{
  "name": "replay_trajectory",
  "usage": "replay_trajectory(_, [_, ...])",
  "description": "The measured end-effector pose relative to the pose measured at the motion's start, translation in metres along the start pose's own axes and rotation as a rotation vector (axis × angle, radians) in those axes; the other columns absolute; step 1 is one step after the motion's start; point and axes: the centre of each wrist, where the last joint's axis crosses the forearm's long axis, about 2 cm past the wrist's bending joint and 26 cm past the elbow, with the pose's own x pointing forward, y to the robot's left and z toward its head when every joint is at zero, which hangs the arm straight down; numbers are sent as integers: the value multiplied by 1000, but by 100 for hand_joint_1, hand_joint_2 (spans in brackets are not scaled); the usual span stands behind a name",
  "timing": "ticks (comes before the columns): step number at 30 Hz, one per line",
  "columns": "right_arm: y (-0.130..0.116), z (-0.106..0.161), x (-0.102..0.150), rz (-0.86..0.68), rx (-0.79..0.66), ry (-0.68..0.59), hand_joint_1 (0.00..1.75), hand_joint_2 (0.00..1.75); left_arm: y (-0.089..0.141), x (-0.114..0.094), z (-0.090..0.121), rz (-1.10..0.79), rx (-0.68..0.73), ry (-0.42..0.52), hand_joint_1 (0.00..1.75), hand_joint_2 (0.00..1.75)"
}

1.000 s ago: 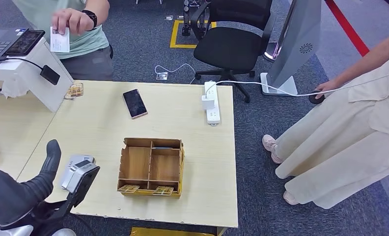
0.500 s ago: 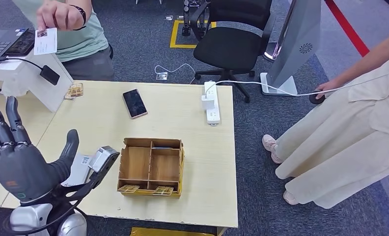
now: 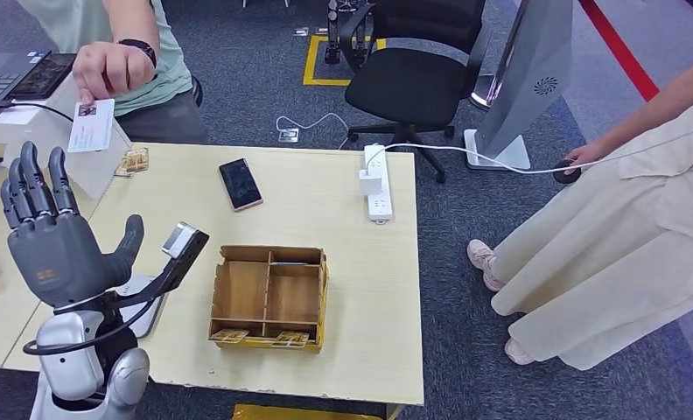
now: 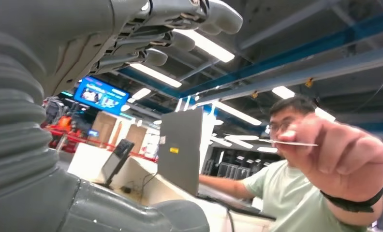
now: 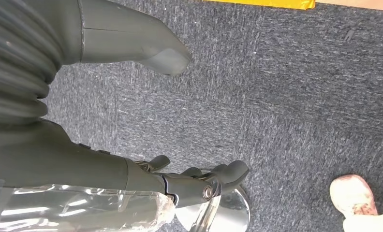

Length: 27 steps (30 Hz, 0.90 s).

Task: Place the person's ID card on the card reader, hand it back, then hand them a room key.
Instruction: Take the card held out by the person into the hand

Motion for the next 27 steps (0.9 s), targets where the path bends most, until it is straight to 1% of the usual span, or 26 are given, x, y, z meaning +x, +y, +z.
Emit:
replay_trajectory(3, [1,0,0,8,6,-5,0,175,-7,1,-7,-39,-17,2,0,175])
replay_trajectory(10, [2,0,0,13,16,-4,0,175,-18,-1,-16,-116,-36,-82,0,175])
replay_trajectory(14, [3,-1,-1,14,22,-2,0,175,-24,-1,-20,-163,-49,-67,0,175])
replay_trajectory(21, [4,0,-3,10,32,7,0,175,-37,-6,-17,-223,-82,-112,0,175])
replay_trajectory(27, [5,0,-4,9,35,12,0,175,-44,-10,-15,-248,-111,-137,0,175])
